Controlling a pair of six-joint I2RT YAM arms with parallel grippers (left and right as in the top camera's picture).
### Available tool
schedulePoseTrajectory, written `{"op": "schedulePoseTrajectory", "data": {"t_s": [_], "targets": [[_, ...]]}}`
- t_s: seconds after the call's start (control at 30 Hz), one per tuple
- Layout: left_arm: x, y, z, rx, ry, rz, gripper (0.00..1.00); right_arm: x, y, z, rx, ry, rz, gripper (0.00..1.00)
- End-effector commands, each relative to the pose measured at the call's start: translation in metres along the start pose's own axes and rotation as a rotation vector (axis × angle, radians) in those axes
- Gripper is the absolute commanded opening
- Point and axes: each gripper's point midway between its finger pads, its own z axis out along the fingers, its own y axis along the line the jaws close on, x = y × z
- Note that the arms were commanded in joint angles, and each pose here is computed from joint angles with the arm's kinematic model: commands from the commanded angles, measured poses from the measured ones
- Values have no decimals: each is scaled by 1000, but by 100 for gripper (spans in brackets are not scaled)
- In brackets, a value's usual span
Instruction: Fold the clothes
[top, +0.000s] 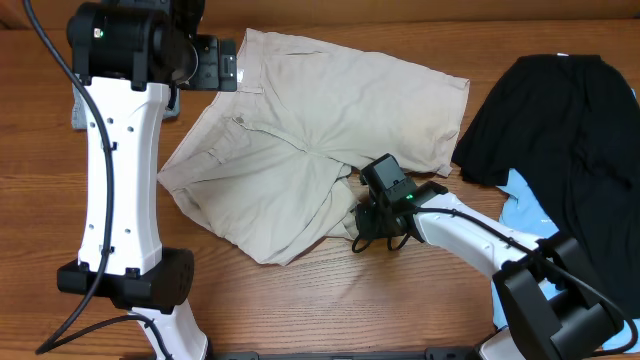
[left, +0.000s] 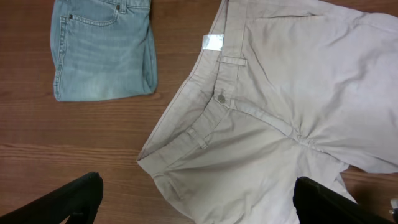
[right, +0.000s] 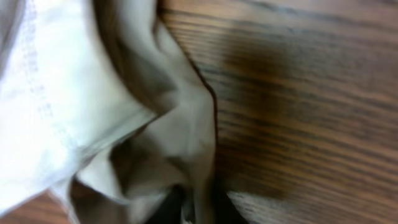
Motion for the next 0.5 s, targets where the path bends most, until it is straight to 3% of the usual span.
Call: {"op": "schedulePoseTrajectory", "data": {"t_s": [0.0,0.13,0.47], "targets": [[0,3,10,-21,18,-10,100,0,-10,3,43,1,7,4],[-1,9,10,-59,12,-9,100,-7,-23,-11,51,-6,90,4],[-3,24,11,-76,8,-4,100,-41,-105,-106,120,-22,238,4]]}}
